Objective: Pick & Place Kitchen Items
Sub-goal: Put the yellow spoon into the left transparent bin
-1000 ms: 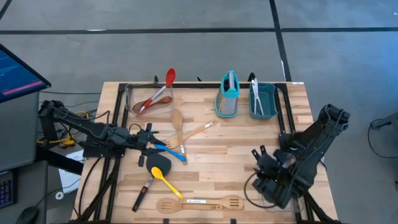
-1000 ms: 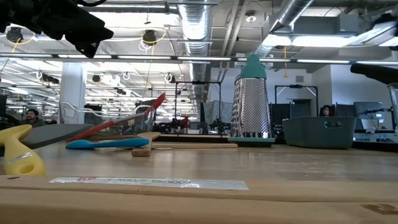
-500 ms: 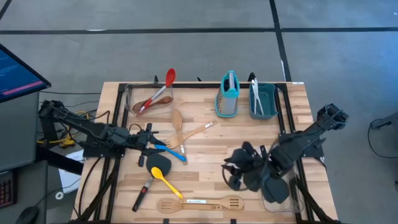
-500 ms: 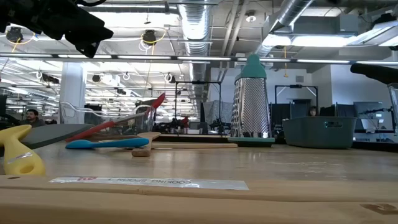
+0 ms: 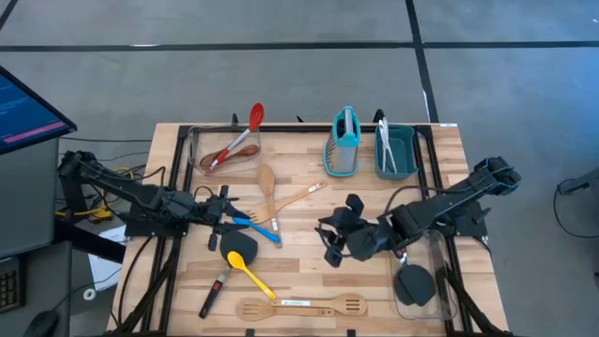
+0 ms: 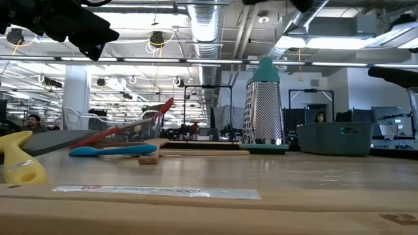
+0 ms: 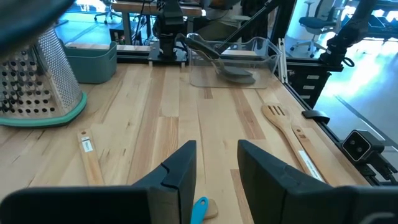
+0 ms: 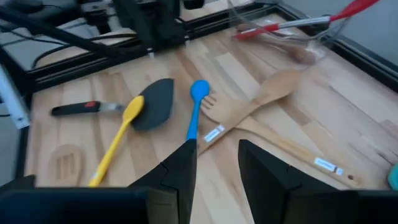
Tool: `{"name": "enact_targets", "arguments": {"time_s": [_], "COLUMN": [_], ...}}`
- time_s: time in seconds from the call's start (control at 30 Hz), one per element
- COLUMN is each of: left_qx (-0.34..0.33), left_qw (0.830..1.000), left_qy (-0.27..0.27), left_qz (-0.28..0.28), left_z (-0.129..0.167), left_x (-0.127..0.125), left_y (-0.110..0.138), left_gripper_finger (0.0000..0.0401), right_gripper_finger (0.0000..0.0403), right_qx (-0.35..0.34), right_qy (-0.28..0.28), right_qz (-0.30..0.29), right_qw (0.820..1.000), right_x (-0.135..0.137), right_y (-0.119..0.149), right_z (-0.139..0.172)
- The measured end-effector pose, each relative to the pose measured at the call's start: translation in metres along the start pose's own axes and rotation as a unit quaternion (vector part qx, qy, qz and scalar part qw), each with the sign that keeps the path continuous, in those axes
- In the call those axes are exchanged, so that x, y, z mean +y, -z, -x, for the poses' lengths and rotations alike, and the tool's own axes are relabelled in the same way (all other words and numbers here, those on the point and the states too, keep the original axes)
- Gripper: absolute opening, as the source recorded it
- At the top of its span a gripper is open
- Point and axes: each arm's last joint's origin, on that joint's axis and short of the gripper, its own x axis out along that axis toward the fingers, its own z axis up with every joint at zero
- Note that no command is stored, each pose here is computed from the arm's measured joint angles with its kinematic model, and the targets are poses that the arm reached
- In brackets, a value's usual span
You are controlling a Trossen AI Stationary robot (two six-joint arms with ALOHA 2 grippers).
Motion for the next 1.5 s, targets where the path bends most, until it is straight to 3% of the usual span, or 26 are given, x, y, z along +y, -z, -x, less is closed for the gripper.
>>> {"name": "enact_targets", "arguments": {"time_s": [0.27,0.5,0.8,1.5], "left_qx": [-0.002,-0.003,-0.01,-0.045], "left_qw": [1.0,1.0,1.0,0.999], "left_qy": [0.001,0.001,0.004,0.009], "left_qz": [0.002,0.002,0.004,0.025], "left_z": [0.0,0.0,0.0,0.001], "left_x": [0.0,0.0,0.0,-0.001], "left_y": [0.0,-0.001,-0.002,-0.009], "left_gripper_finger": [0.0104,0.0104,0.0104,0.0104], "right_gripper_finger": [0.0113,0.0113,0.0113,0.0113], "right_qx": [0.03,0.02,0.025,0.027], "right_qy": [0.048,0.055,0.017,0.022], "right_qz": [0.014,0.008,0.002,0.076], "right_qw": [0.998,0.998,1.0,0.996], "right_x": [-0.001,0.003,-0.005,-0.01], "right_y": [0.018,0.029,0.018,0.016], "right_z": [-0.048,-0.087,-0.093,-0.096]}}
